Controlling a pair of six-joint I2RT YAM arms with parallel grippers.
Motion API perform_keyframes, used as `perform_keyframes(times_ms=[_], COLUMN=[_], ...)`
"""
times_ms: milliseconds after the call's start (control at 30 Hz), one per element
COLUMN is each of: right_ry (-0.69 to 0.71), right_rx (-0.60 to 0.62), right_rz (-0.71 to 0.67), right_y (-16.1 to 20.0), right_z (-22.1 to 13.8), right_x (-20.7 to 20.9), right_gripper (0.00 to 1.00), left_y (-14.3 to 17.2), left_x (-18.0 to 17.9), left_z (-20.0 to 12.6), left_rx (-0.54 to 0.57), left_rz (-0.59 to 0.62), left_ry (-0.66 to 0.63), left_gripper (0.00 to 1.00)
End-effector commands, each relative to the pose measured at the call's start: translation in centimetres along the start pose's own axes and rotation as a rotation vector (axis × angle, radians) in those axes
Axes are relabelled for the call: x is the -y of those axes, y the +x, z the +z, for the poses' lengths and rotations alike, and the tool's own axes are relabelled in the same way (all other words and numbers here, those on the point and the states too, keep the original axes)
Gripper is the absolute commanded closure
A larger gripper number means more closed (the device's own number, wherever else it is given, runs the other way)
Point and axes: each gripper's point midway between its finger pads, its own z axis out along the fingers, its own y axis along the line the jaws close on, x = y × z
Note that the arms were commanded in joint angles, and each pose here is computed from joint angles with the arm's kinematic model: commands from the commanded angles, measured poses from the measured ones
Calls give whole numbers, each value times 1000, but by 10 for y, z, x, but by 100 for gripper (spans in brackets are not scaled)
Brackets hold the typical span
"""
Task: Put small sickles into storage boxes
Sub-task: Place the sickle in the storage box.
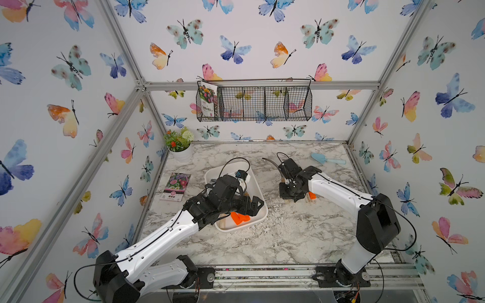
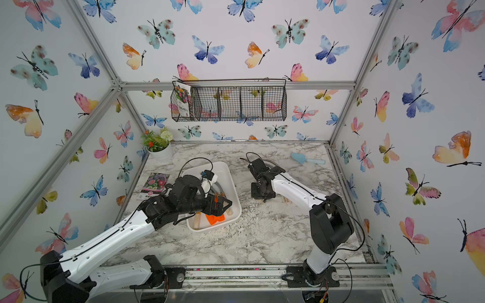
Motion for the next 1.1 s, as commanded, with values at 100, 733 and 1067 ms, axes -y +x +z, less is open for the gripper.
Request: perform_keyframes(times_ms=[100, 733, 1067], right_ry=[-3, -23, -3], right_rx=[42, 12, -28], right_rz=[-27, -174, -196], right_y=[0, 38, 52], right_z=[-23, -14, 10], right_x=[-32, -115, -128], right_gripper=[99, 99, 99], left_y=[11, 37, 50], left_x=[-11, -38, -46], left_z=[-21, -68, -82], left_rx=[19, 97, 110], left_rz=[-35, -136, -163], left_ry=[-50, -136, -148], left_gripper=[2, 2, 2])
